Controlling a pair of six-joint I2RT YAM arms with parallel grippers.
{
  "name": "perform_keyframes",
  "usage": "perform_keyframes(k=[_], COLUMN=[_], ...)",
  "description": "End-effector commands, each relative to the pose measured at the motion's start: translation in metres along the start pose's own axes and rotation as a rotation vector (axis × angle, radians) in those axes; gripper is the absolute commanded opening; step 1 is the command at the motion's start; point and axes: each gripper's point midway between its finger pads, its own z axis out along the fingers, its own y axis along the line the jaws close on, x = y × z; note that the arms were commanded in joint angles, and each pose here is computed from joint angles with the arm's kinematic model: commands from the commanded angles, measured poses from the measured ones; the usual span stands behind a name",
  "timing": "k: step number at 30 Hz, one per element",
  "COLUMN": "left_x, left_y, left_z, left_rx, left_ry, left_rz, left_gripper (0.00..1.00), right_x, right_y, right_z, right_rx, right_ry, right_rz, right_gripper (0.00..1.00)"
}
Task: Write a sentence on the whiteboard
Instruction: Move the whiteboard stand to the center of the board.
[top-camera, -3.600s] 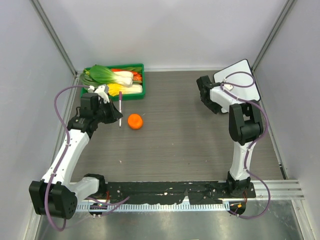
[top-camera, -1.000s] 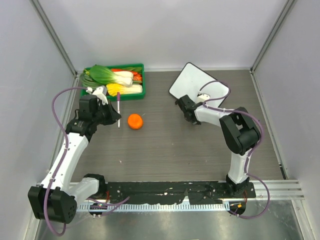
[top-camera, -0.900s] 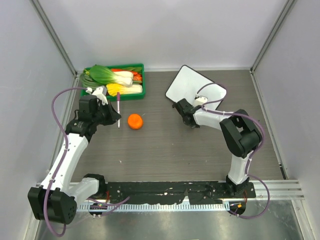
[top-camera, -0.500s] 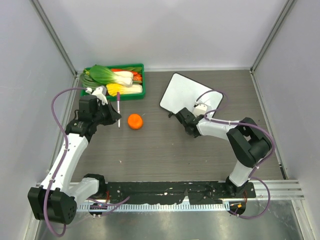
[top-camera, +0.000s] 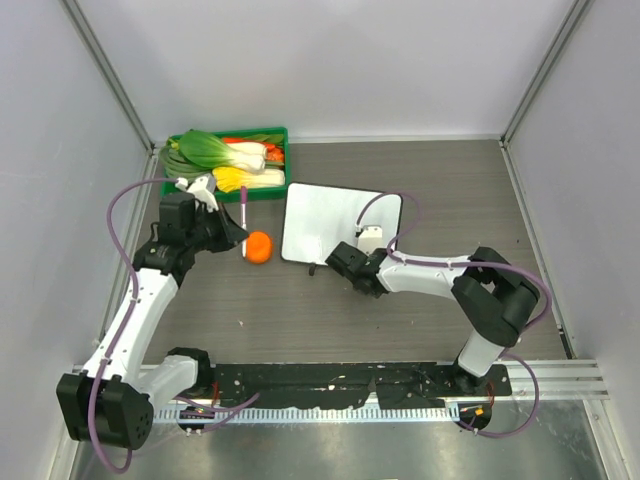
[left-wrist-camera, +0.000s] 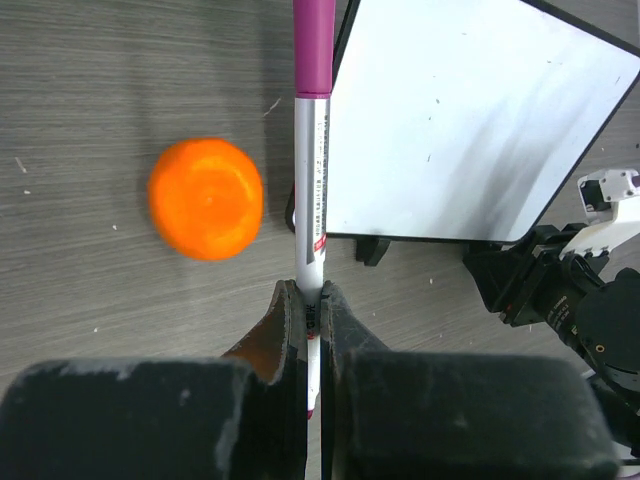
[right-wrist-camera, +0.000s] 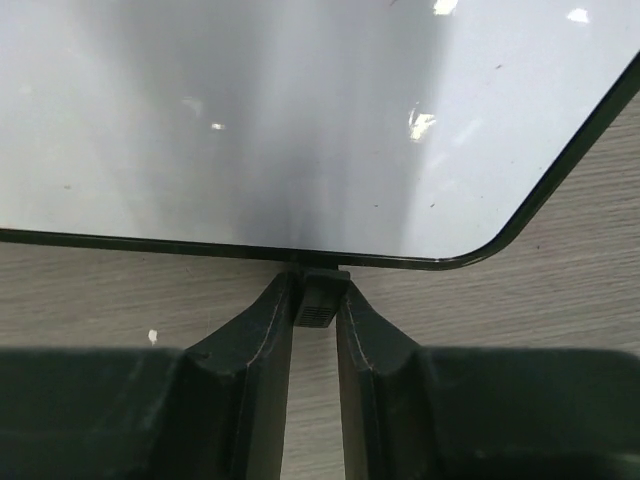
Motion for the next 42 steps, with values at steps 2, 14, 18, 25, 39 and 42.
perform_keyframes(k=[2, 14, 18, 25, 39, 42], left_x=[-0.008, -0.002, -0.003, 0.001, -0.002, -0.005], left_y=[-0.012, -0.022, -0.032, -0.043, -0.055, -0.062], left_z=[-0.008, -0.019, -0.023, -0.030, -0.052, -0.057], left_rx=[0.054, 0.099, 0.149, 0.205, 0.241, 0.267], left_ry=[-0.052, -0.042, -0.038, -0.010, -0.015, -0.015], left_rz=[0.015, 0.017, 0.027, 0.037, 0.096, 0.105], left_gripper=[0.00, 0.00, 0.00, 0.00, 0.00, 0.00], right_x=[0.102, 0.110, 0.104, 0.075, 0.018, -0.024], right_y=[-0.056, -0.061, -0.065, -0.050, -0.012, 0.005], right_z=[-0.013, -0.032, -0.041, -0.068, -0.126, -0.158], right_rx=[0.108, 0.050, 0.024, -0.118, -0.396, -0.543], right_ry=[0.373, 0.401, 0.389, 0.316, 0.193, 0.037], right_rz=[-0.240, -0.214, -0.235, -0.220, -0.164, -0.135], right_gripper=[0.01, 0.01, 0.01, 0.36, 0.91, 0.91])
